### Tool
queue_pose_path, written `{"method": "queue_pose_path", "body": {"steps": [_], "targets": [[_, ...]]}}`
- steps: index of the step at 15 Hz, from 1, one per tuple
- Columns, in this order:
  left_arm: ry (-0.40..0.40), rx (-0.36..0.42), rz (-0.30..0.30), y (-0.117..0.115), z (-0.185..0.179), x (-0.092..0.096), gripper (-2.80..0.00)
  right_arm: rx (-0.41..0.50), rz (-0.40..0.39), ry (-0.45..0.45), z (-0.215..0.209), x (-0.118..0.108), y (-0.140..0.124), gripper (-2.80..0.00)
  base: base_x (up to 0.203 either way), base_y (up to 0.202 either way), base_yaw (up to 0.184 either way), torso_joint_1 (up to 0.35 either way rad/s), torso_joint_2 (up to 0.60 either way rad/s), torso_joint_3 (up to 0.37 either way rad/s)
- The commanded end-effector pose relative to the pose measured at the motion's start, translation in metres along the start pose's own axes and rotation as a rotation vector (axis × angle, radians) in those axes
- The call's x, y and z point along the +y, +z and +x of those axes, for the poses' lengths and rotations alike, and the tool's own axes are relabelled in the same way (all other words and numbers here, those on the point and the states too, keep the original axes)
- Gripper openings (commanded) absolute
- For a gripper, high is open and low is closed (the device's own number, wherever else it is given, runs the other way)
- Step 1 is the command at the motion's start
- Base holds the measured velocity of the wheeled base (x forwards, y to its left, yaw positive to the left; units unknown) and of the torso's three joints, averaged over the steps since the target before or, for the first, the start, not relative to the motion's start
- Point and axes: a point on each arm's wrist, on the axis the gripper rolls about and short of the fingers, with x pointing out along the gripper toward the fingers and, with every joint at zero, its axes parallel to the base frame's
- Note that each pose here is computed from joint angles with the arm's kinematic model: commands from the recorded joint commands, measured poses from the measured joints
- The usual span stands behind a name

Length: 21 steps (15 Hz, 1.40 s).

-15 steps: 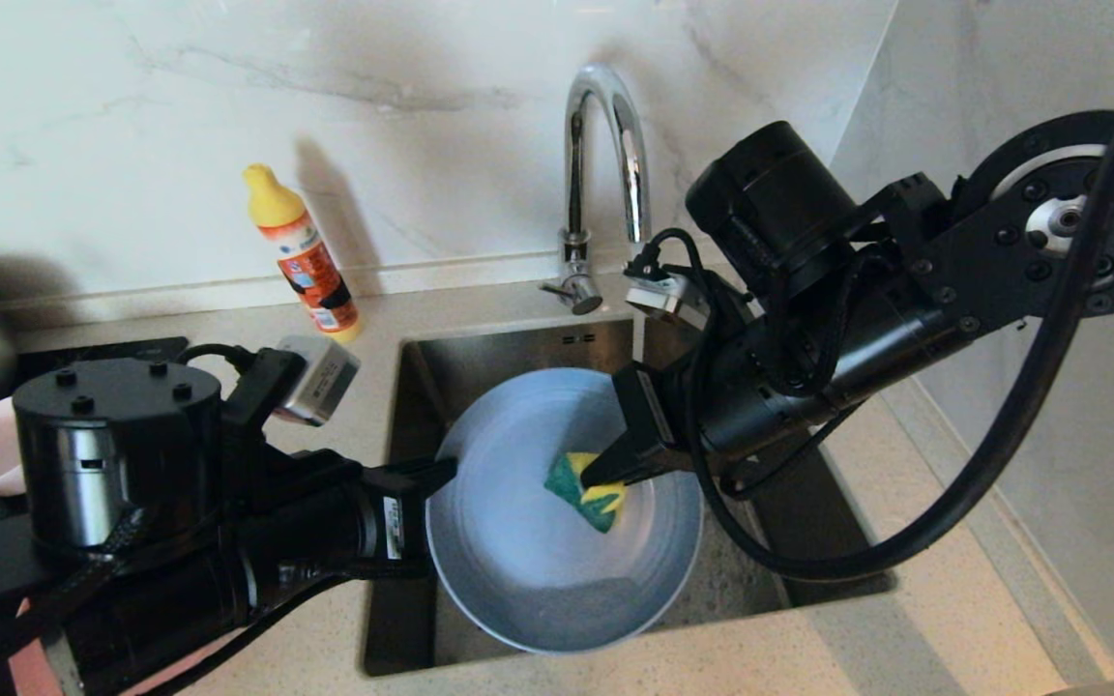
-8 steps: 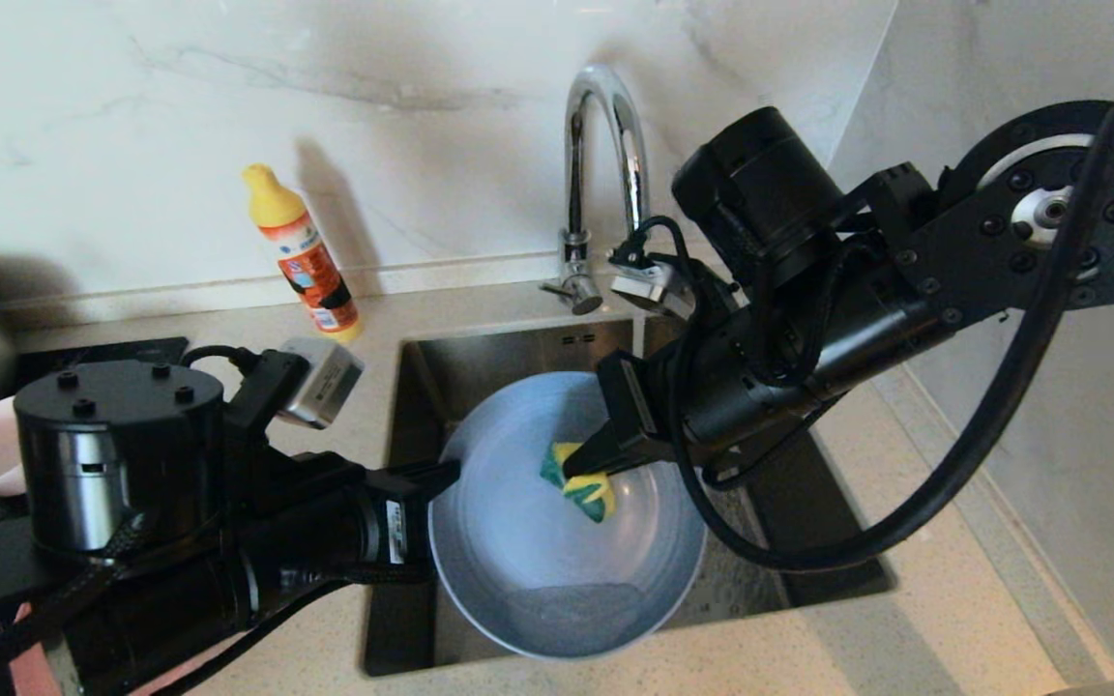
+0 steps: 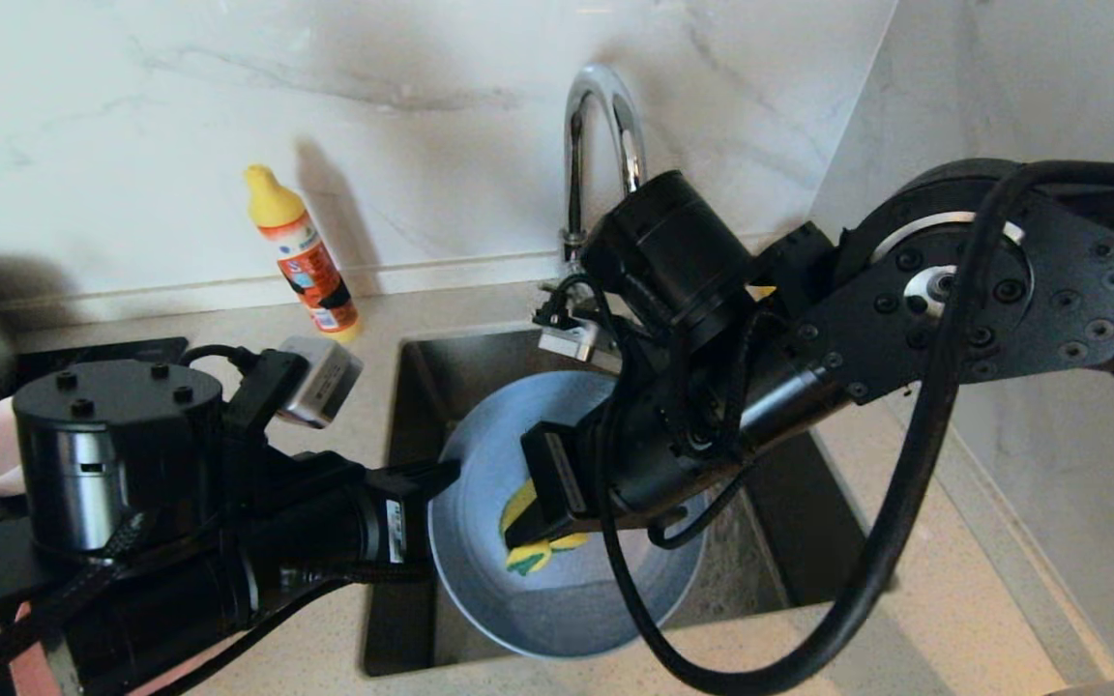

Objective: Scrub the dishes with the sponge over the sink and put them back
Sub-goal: Wipe the plate

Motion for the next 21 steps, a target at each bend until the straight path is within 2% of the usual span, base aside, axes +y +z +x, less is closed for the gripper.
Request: {"method": "queue_pose_path", "body": {"steps": [1, 3, 5, 8, 12, 21], "targets": [[0.001, -0.003, -0.005, 0.000, 0.000, 0.000, -2.80, 0.022, -0.015, 0.020, 0.000, 0.012, -0.008, -2.80, 0.000, 0.000, 0.000, 0.000, 0.00, 0.000], [0.002, 0.001, -0.005, -0.001, 0.000, 0.000, -2.80, 0.017, -0.039, 0.050, -0.010, 0.026, -0.016, -2.80, 0.000, 0.000, 0.000, 0.000, 0.00, 0.000], [0.001, 0.001, -0.003, -0.001, 0.000, 0.000, -2.80, 0.016, -0.048, 0.057, -0.011, 0.030, -0.018, -2.80, 0.000, 0.000, 0.000, 0.000, 0.00, 0.000], [0.000, -0.003, -0.005, -0.001, -0.002, 0.000, -2.80, 0.047, -0.021, 0.020, 0.014, 0.015, -0.011, -2.80, 0.000, 0.000, 0.000, 0.000, 0.00, 0.000], [0.002, 0.001, -0.005, -0.002, -0.003, 0.001, -2.80, 0.040, 0.028, -0.021, 0.023, -0.009, 0.001, -2.80, 0.000, 0.000, 0.000, 0.000, 0.00, 0.000], [0.001, -0.003, -0.005, -0.001, -0.003, 0.001, -2.80, -0.083, 0.040, -0.015, -0.019, -0.018, 0.015, -2.80, 0.000, 0.000, 0.000, 0.000, 0.00, 0.000]]}}
